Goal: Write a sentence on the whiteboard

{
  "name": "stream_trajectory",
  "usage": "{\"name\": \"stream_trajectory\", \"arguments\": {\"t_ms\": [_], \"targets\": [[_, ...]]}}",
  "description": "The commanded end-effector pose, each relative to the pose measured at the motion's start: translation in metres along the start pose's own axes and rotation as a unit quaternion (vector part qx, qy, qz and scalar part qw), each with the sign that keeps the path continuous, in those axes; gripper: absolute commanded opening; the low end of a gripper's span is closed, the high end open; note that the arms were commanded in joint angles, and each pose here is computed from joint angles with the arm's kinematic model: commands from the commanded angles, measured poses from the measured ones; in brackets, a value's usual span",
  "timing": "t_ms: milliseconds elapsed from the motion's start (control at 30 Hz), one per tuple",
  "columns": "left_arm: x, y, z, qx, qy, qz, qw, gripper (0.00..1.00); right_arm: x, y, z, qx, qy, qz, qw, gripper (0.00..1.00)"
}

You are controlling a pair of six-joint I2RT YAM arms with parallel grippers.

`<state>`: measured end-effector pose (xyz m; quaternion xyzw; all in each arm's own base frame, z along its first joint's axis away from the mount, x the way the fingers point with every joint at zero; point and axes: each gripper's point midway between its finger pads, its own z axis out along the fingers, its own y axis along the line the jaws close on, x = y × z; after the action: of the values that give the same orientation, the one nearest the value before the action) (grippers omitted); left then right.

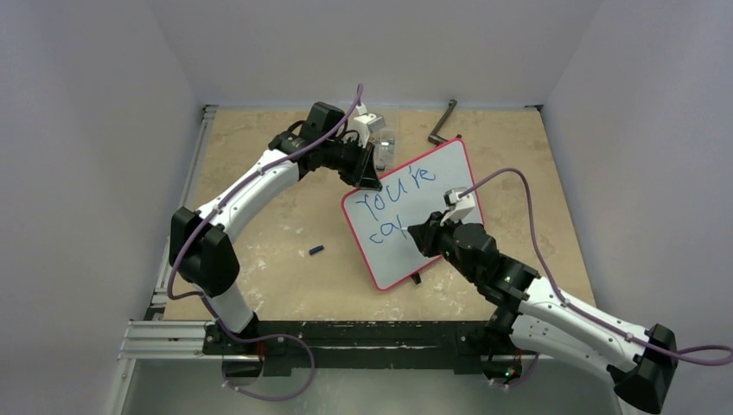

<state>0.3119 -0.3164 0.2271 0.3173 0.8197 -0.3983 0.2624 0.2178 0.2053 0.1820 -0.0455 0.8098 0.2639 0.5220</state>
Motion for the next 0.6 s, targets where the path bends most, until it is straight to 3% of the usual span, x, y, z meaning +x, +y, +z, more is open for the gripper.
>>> {"name": "stream_trajectory", "arguments": {"t_ms": [0, 567], "targets": [[-0.017, 0.01, -0.013, -0.048, -0.036, 0.033, 0.998, 0.0, -0.048, 0.025, -0.001, -0.036, -0.066, 0.002, 0.997, 0.0], [-0.016, 0.013, -0.013, -0.053, -0.034, 0.033, 0.997, 0.0, -0.061, 0.009, 0.026, 0.037, -0.097, -0.009, 0.995, 0.0]]}}
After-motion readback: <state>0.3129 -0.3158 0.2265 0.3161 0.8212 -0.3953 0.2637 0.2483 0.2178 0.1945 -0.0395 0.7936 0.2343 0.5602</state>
